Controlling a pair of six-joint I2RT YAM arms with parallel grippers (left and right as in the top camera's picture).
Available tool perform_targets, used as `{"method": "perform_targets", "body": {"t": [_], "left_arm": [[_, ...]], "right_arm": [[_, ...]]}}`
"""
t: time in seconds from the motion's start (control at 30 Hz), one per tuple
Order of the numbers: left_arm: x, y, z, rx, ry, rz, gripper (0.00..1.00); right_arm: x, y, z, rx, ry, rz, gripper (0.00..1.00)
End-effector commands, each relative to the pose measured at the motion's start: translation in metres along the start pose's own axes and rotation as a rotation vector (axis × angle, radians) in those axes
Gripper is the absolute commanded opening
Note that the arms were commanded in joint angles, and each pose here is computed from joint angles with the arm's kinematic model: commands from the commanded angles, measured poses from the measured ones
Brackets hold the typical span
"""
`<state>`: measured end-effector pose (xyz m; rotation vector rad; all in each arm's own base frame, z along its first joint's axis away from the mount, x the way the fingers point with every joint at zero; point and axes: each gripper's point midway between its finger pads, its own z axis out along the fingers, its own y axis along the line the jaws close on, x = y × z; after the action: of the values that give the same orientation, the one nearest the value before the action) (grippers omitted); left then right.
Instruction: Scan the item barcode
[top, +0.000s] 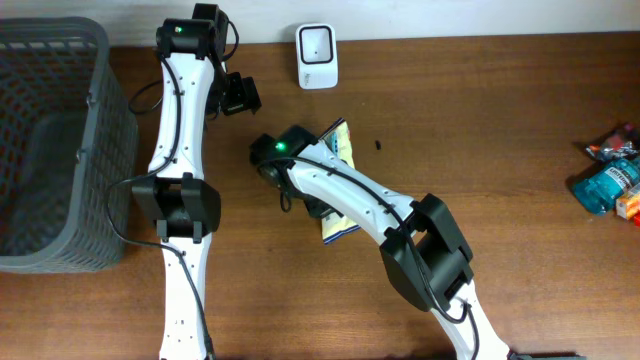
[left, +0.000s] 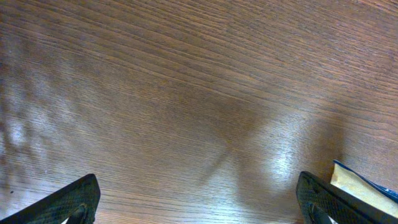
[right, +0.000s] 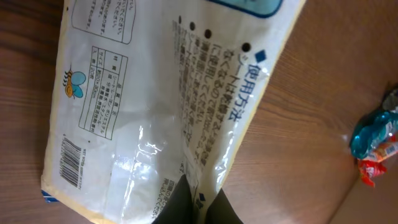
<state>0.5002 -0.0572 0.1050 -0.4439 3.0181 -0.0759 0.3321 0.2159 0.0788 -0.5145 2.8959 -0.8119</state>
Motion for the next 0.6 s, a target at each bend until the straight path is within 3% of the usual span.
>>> {"method": "perform_targets", "body": {"t": [0.0, 0.23, 0.47, 0.5, 0.53, 0.57], "left_arm": [[-0.002, 0.000, -0.007, 0.004, -0.019, -0.009, 0.99], [-0.002, 0.000, -0.007, 0.004, -0.020, -0.009, 0.99], [-0.002, -0.016, -0.008, 0.093, -0.007, -0.007, 0.99], [0.002, -0.029, -0.009, 0.160, 0.016, 0.006, 0.95], [0.012, -0.042, -0.008, 0.220, 0.055, 0.059, 0.76], [0.023, -0.054, -0.007, 0.263, 0.091, 0.146, 0.47]], "right_arm": [[-0.005, -0.017, -0.007, 0.031, -0.035, 0.068, 0.04], [-0.027, -0.032, -0.043, -0.039, -0.139, 0.142, 0.04], [-0.038, -0.027, -0.028, -0.235, -0.078, 0.186, 0.04], [-0.041, -0.024, -0.026, -0.309, -0.060, 0.178, 0.04], [-0.043, -0.024, -0.023, -0.366, -0.041, 0.181, 0.04], [-0.044, -0.026, -0.020, -0.412, -0.026, 0.181, 0.04]]}}
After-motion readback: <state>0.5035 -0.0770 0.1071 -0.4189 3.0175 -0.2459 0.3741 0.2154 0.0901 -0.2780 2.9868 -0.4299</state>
